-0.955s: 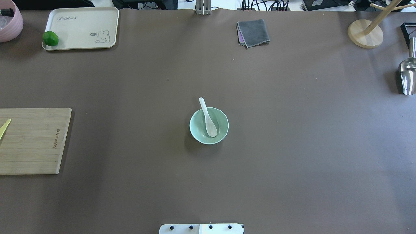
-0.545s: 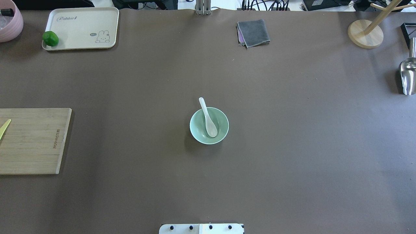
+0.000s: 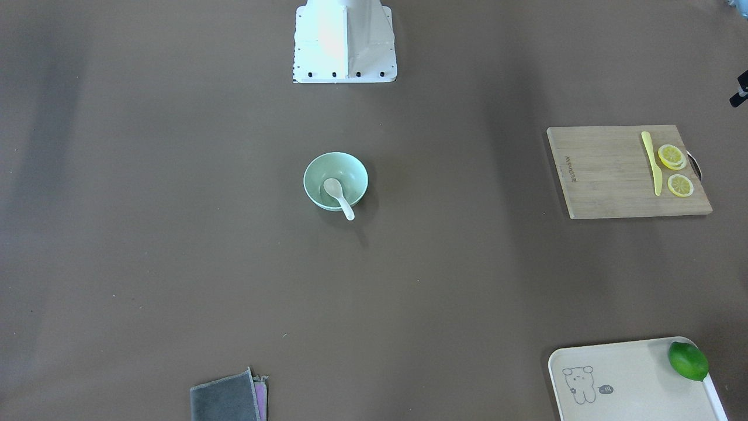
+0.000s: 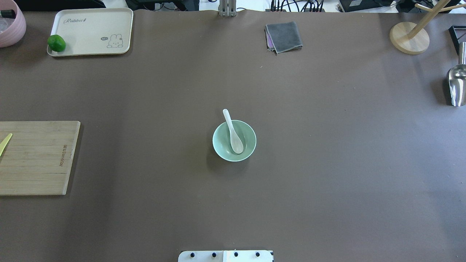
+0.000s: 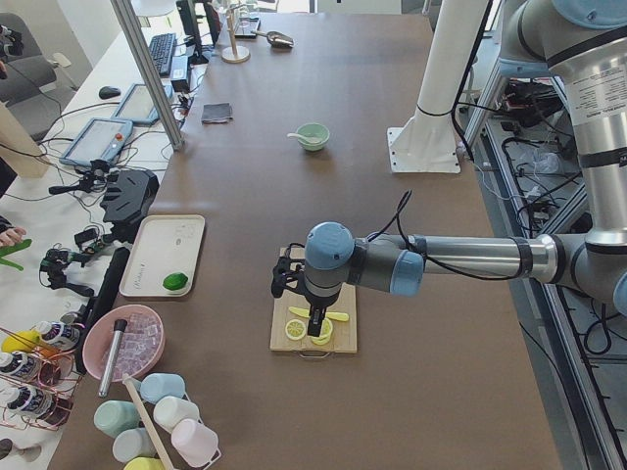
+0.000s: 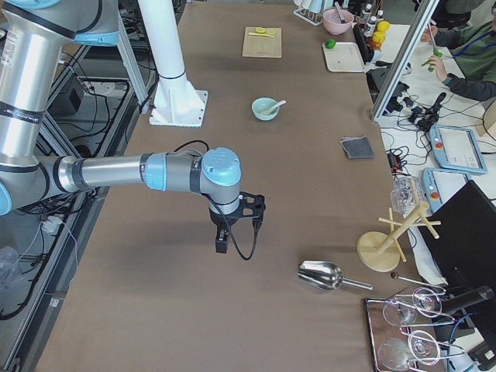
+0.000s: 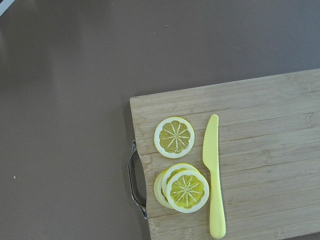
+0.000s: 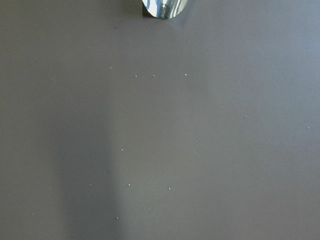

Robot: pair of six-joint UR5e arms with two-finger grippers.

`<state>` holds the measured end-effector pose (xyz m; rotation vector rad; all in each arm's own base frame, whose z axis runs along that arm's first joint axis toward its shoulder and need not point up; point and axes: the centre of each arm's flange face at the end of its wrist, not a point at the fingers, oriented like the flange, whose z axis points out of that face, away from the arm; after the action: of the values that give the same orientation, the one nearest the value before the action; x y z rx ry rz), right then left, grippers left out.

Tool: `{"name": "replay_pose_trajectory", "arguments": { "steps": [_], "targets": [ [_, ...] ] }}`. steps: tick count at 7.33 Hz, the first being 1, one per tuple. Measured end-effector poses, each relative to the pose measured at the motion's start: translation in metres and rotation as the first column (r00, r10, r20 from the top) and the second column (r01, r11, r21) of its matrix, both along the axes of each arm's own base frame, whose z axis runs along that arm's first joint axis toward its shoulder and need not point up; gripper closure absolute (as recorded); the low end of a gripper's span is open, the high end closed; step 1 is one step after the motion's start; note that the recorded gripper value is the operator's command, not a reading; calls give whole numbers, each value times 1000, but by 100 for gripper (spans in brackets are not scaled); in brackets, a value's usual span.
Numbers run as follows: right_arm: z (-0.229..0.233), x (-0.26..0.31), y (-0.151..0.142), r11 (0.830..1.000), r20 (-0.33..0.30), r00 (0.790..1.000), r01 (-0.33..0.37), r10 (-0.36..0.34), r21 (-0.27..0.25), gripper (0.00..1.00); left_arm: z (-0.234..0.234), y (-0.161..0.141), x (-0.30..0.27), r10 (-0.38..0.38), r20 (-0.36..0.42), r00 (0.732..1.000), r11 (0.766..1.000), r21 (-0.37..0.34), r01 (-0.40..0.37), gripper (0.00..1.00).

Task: Place spoon in bowl

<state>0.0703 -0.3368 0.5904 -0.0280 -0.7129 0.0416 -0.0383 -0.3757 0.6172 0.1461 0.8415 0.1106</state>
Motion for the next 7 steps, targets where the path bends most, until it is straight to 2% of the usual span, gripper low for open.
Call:
{"name": "replay_pose_trajectory", "arguments": {
  "steps": [3,7],
  "targets": [
    [-2,0,-1,1000,0,1000,1,-1,5,0,-7,-1,-4,-10,0,1000,1000,30,10,2],
    [-3,-1,-3,999,1,1000,0,0,37,0,-10,-2,-5,-13,-1,1000,998,58,13,2]
  ]
}}
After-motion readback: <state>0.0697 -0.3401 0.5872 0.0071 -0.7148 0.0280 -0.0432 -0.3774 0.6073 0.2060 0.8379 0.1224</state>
